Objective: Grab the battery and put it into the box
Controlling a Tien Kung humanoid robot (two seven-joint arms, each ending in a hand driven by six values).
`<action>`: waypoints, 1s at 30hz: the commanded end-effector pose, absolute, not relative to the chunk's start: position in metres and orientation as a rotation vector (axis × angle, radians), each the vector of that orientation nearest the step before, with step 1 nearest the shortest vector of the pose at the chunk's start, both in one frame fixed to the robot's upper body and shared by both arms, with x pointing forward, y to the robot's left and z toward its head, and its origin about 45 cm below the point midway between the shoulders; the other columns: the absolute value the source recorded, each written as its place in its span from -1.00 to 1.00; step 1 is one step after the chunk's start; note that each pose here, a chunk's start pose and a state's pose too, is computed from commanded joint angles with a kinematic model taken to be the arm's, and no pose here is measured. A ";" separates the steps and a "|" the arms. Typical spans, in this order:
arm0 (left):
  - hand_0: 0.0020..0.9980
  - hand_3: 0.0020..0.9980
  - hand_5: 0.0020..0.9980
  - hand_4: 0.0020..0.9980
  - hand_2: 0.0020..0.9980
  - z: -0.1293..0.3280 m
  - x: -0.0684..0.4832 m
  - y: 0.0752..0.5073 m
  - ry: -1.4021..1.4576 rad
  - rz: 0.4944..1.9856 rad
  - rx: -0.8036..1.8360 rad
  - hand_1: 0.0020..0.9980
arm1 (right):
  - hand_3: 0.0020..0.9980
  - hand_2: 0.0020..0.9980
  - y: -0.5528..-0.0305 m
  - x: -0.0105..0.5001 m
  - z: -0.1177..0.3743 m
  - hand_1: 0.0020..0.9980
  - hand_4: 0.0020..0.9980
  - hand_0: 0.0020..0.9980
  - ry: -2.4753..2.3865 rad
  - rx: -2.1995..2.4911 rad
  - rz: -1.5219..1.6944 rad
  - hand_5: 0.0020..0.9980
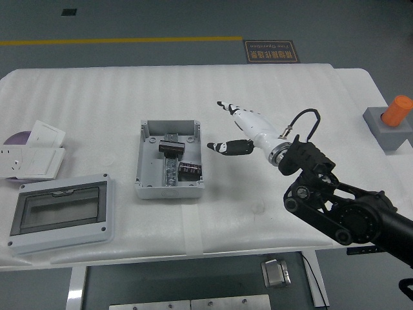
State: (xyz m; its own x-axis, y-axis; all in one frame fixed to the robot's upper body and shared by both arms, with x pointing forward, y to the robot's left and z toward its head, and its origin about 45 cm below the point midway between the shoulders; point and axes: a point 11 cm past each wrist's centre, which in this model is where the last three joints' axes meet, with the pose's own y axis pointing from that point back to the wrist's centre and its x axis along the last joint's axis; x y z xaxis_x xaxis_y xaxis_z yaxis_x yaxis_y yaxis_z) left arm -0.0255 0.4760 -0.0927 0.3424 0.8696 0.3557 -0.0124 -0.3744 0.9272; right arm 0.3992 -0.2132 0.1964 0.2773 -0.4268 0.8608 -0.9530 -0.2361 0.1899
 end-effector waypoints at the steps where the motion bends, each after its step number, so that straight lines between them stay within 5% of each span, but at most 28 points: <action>1: 0.25 0.16 -0.05 -0.02 -0.13 -0.093 -0.027 0.475 0.783 1.177 1.667 0.30 | 1.00 0.80 -0.226 0.400 0.198 0.75 0.81 0.82 -1.277 1.784 0.872 0.01; 10: 0.25 0.17 -0.05 -0.02 -0.14 -0.097 -0.038 0.467 0.817 1.178 1.663 0.30 | 1.00 0.73 -0.328 0.398 0.216 0.70 0.80 0.74 -1.516 1.666 0.720 0.03; 11: 0.25 0.16 -0.06 -0.02 -0.14 -0.097 -0.038 0.467 0.817 1.178 1.661 0.30 | 1.00 0.70 -0.336 0.398 0.220 0.67 0.90 0.70 -1.545 1.658 0.711 0.18; 13: 0.25 0.16 -0.06 -0.02 -0.14 -0.097 -0.038 0.465 0.817 1.179 1.658 0.30 | 1.00 0.70 -0.347 0.397 0.227 0.67 0.90 0.70 -1.596 1.643 0.700 0.18; 30: 0.25 0.17 -0.07 -0.02 -0.14 -0.098 -0.037 0.463 0.820 1.194 1.644 0.30 | 0.99 0.67 -0.379 0.392 0.249 0.62 0.93 0.66 -1.793 1.589 0.659 0.28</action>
